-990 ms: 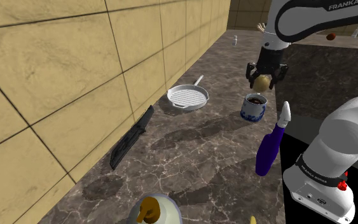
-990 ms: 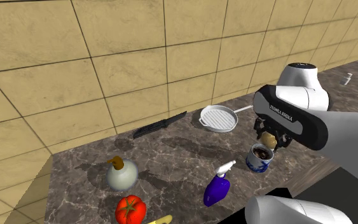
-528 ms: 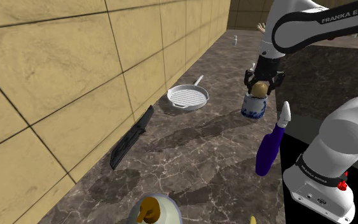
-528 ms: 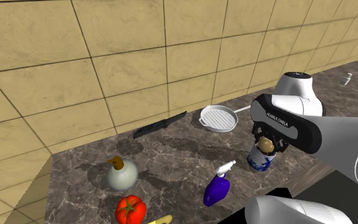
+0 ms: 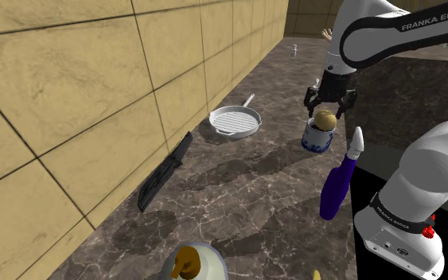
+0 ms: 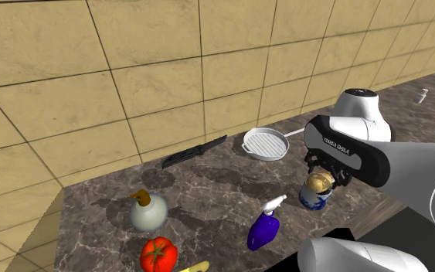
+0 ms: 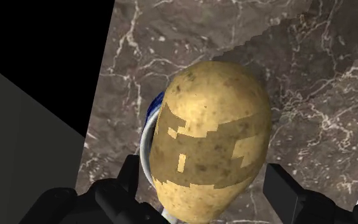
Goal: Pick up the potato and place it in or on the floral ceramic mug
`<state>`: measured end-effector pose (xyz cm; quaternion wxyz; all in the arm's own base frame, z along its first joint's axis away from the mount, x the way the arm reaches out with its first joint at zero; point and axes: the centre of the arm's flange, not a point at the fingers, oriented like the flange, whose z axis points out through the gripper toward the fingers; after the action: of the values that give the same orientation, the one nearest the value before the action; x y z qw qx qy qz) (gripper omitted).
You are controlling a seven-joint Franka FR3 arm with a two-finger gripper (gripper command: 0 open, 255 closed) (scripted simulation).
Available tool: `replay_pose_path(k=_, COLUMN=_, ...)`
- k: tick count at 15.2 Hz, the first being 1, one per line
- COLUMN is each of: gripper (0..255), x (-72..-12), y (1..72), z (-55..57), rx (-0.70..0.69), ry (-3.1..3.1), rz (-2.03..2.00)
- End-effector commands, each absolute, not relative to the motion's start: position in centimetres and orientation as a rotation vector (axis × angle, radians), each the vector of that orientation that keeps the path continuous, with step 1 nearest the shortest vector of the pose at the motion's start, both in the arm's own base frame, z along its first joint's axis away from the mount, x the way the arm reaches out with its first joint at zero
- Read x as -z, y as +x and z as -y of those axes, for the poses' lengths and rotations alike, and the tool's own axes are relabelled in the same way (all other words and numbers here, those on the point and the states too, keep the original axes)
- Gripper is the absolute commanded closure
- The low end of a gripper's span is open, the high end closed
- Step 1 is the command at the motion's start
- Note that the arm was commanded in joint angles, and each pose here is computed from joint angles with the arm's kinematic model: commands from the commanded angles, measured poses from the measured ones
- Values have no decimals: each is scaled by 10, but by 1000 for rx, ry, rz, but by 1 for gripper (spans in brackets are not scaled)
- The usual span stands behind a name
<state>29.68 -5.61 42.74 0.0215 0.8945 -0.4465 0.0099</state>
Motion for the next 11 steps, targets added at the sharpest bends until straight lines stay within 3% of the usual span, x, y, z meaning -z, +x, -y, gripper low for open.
replay_pose_path(k=1, gripper=0, x=-427, y=297, z=56, rx=-28, ry=2772, rz=1384)
replay_pose_path(k=11, gripper=0, x=-477, y=297, z=54, rx=-28, ry=2772, rz=1384)
